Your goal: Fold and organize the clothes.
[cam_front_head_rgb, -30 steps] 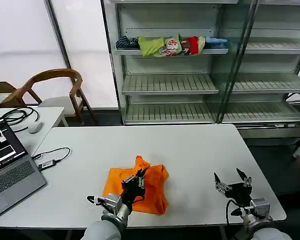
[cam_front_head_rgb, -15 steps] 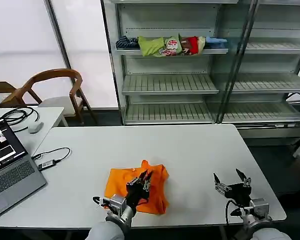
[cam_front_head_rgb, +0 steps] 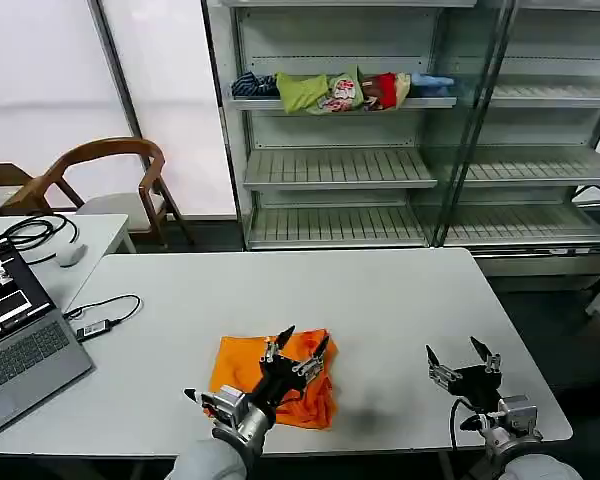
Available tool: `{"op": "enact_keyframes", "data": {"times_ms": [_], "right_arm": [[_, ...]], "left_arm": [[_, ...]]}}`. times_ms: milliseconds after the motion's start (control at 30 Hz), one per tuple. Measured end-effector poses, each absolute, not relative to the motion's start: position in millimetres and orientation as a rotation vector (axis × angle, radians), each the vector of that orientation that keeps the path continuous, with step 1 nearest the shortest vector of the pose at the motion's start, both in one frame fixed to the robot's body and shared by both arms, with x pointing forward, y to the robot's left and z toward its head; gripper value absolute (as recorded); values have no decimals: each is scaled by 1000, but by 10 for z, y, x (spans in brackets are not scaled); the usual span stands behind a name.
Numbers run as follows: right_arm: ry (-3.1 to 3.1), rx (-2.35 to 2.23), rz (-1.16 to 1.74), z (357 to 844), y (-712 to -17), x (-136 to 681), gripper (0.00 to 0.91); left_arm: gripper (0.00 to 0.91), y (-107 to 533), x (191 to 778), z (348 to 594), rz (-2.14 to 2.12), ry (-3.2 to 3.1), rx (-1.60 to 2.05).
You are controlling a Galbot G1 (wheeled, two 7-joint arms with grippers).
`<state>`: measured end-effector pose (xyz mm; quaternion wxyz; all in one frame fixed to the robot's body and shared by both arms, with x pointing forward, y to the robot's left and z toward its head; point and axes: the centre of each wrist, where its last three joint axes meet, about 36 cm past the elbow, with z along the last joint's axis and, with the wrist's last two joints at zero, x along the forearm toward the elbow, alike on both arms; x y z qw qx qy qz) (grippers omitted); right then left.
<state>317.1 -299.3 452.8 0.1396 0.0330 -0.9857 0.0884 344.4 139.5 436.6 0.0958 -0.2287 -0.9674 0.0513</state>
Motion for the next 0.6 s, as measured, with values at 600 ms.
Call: {"op": "enact_keyframes", "data": {"times_ms": [600], "right_arm": [[-2885, 102, 256, 4571, -3001, 3261, 907]], "left_arm": [[907, 2179, 3543, 4226, -77, -2848, -247]]}}
